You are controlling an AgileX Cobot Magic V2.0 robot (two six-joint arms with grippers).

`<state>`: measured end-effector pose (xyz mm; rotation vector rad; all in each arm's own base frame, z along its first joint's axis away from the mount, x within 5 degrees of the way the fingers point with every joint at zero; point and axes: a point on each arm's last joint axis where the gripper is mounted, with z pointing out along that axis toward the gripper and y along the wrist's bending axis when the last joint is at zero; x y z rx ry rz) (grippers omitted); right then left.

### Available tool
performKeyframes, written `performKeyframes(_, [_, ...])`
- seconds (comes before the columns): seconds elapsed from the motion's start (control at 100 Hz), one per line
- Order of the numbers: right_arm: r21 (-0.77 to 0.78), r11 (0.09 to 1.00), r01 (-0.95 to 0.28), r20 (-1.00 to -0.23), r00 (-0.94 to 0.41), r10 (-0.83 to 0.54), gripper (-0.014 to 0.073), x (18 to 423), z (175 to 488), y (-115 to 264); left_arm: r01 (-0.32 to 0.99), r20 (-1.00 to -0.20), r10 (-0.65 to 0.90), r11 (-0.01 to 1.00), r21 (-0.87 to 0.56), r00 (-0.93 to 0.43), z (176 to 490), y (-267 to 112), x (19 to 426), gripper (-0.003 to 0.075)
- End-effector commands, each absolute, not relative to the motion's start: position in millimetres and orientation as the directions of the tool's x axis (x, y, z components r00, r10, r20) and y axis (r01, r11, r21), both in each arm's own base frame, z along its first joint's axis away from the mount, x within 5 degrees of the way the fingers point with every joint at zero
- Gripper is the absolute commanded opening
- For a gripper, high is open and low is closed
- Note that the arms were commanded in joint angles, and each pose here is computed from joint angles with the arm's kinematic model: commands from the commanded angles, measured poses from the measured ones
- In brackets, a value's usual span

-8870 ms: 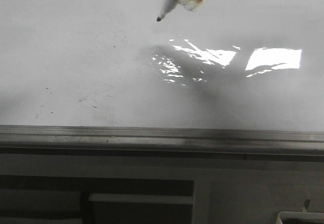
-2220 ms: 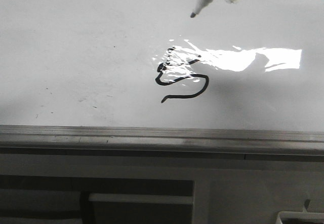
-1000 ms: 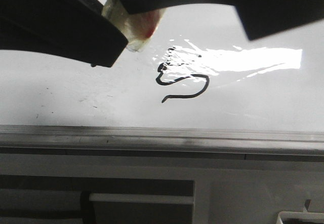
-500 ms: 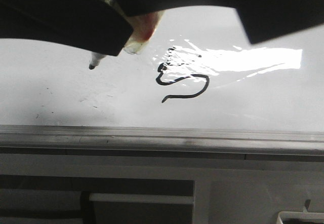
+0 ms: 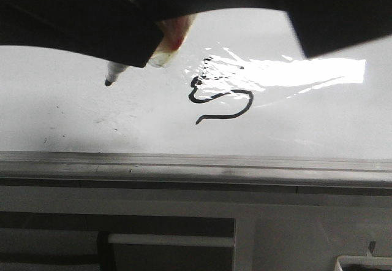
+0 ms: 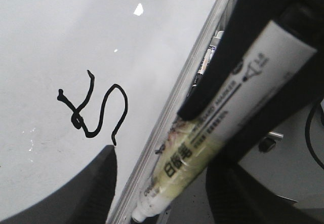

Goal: Write number 5 on whiteboard

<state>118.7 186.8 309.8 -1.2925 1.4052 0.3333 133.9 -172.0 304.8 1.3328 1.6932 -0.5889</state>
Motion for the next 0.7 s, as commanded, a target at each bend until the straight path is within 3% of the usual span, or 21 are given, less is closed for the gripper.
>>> performKeyframes(0.0, [-0.457, 0.372, -0.808, -0.866, 0.309, -0.393, -0.0071, 116, 329, 191, 0.920, -0.892, 0.451, 0.362, 0.148, -0.034, 322, -174, 136, 0.0368])
performKeyframes(0.36, [-0.455, 0.359, -0.815, -0.875, 0.334, -0.350, -0.0071, 111, 333, 194, 0.932, -0.866, 0.494, 0.342, 0.115, -0.074, 308, -182, 143, 0.0367])
performKeyframes(0.69, [-0.442, 0.358, -0.822, -0.860, 0.275, -0.431, -0.0071, 113, 324, 191, 0.924, -0.869, 0.489, 0.362, 0.125, -0.075, 307, -183, 146, 0.0365])
